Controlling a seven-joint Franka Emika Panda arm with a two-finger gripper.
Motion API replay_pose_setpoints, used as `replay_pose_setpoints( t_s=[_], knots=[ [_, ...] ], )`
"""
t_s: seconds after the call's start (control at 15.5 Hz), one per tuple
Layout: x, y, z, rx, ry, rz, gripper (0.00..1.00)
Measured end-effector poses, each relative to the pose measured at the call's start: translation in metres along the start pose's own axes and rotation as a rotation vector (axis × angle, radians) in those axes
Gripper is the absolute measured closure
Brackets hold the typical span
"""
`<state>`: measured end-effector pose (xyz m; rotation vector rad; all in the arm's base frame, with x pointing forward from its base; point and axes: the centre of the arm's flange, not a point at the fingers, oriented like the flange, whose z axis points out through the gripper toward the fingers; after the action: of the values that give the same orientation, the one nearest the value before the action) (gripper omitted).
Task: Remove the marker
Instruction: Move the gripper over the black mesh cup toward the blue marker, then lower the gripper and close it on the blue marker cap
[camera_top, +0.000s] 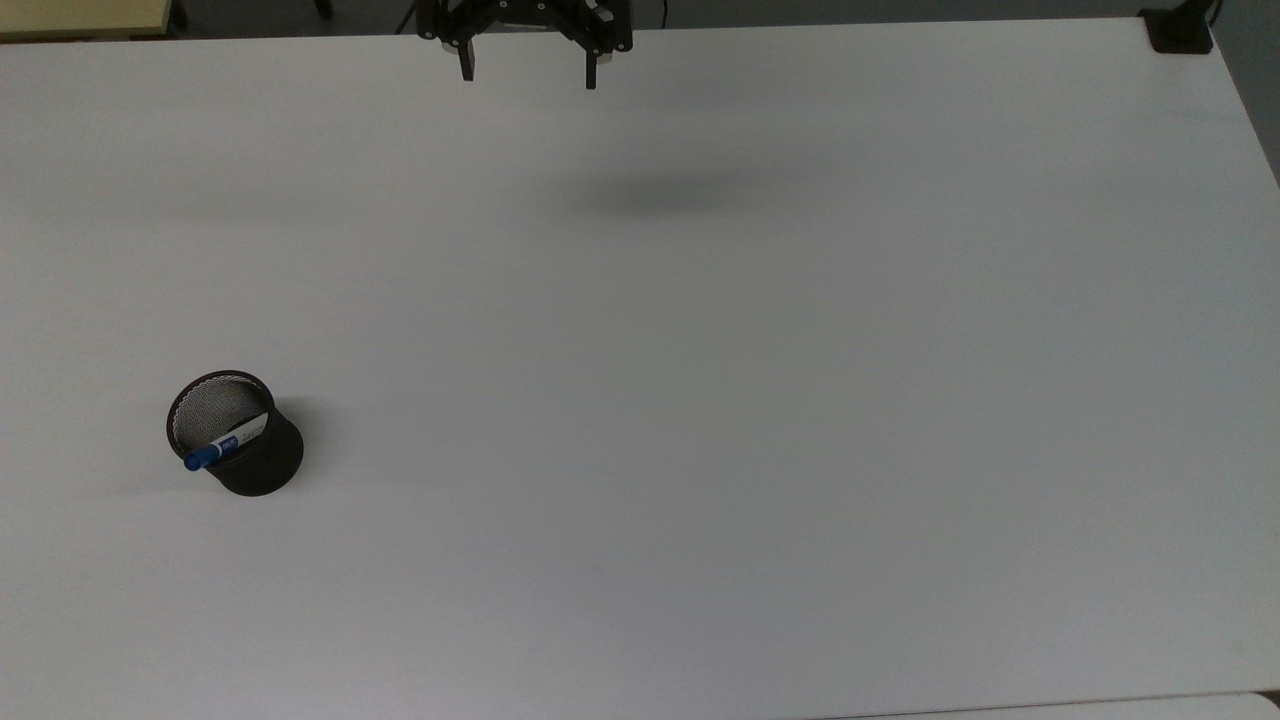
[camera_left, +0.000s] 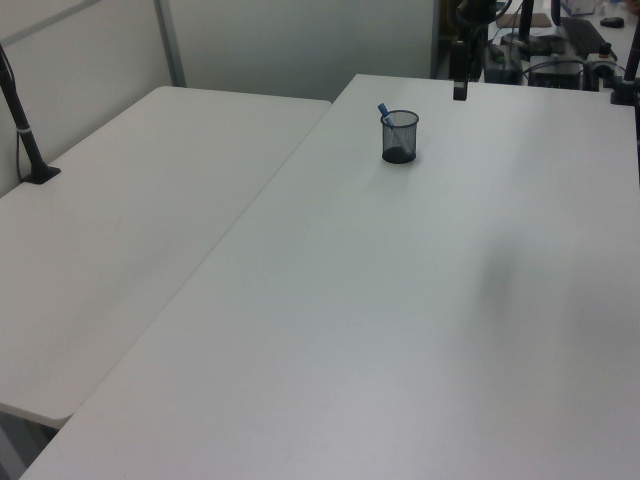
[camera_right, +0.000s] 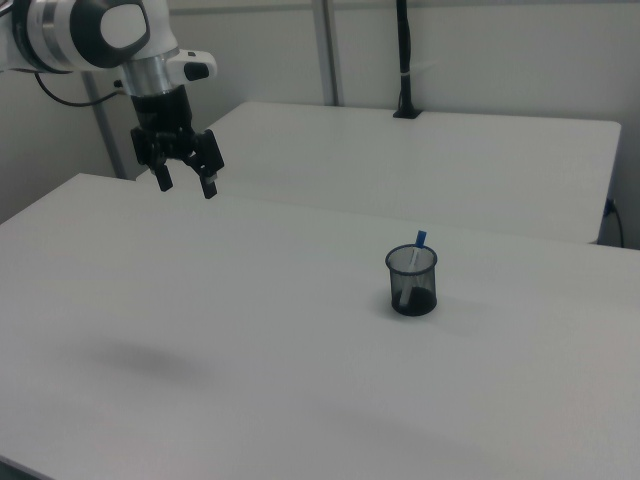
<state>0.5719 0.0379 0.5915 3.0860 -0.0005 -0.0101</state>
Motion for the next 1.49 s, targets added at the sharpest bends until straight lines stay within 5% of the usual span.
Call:
replay_pose_setpoints(
  t_s=[0.58,1.49],
  knots=[
    [0.041,0.044,0.036,0.009,0.115,0.076,0.0],
    [0.127,0.193,0.155,-0.034,0.539,0.269,0.0]
  ],
)
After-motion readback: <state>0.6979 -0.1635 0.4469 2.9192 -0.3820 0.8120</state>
